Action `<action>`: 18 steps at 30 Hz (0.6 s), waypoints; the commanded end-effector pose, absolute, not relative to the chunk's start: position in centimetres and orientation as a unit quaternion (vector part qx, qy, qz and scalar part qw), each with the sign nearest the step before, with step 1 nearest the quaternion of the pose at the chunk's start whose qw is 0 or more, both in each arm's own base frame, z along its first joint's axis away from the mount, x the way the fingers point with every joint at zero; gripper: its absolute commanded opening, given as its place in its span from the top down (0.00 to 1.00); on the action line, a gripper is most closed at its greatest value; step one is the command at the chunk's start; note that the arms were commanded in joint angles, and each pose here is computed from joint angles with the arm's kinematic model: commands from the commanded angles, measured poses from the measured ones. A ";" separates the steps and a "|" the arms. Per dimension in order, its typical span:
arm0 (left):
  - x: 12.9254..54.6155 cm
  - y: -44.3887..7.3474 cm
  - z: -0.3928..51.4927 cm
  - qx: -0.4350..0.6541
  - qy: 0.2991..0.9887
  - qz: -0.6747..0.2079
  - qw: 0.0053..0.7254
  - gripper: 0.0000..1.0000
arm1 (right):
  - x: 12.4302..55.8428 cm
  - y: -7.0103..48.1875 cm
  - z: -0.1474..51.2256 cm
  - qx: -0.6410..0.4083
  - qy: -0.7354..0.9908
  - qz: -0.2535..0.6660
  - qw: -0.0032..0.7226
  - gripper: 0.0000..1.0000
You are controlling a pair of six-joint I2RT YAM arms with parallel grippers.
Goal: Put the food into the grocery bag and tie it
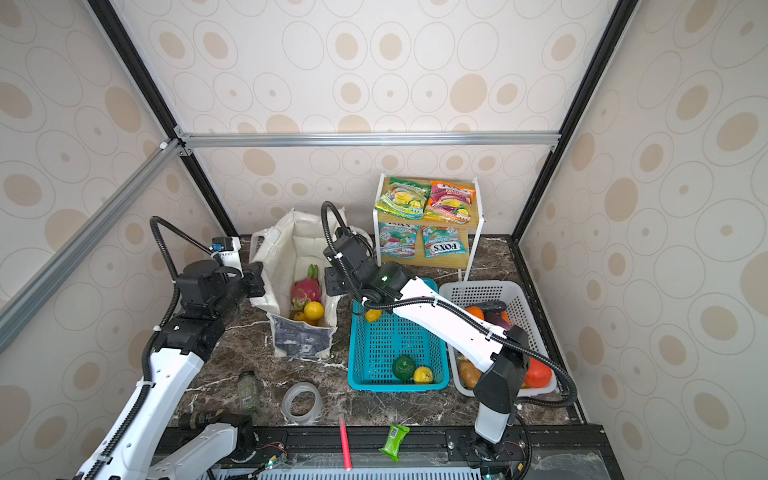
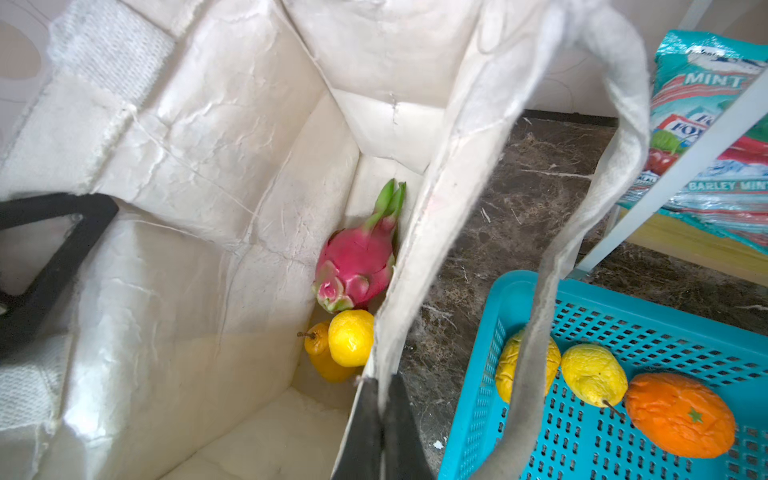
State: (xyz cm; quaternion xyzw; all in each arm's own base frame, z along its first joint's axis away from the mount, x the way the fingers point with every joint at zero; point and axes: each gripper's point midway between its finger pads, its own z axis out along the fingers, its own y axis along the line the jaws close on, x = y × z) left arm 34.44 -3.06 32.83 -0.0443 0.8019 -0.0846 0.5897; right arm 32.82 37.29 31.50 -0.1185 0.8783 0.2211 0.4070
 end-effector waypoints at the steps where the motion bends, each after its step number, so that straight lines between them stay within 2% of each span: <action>1: 34.1 -0.9 38.3 -0.075 0.757 -0.046 0.647 1.00 | 33.2 35.5 34.3 -0.086 0.862 0.242 0.436 1.00; 7: 34.0 0.7 35.6 -0.097 0.769 -0.012 0.632 1.00 | 33.6 32.2 31.6 -0.042 0.875 0.190 0.444 1.00; 12: 34.5 -0.4 32.4 -0.085 0.772 -0.039 0.629 1.00 | 33.9 32.3 28.3 -0.033 0.887 0.178 0.424 1.00; 16: 35.0 -0.2 29.5 -0.080 0.794 -0.021 0.602 1.00 | 34.7 32.8 25.8 -0.031 0.903 0.144 0.404 1.00; 17: 35.0 0.1 28.9 -0.079 0.800 -0.011 0.595 1.00 | 34.8 33.0 25.3 -0.035 0.907 0.136 0.398 0.98; 18: 35.0 0.3 28.4 -0.080 0.804 -0.003 0.590 1.00 | 34.9 33.1 25.2 -0.037 0.910 0.131 0.393 0.92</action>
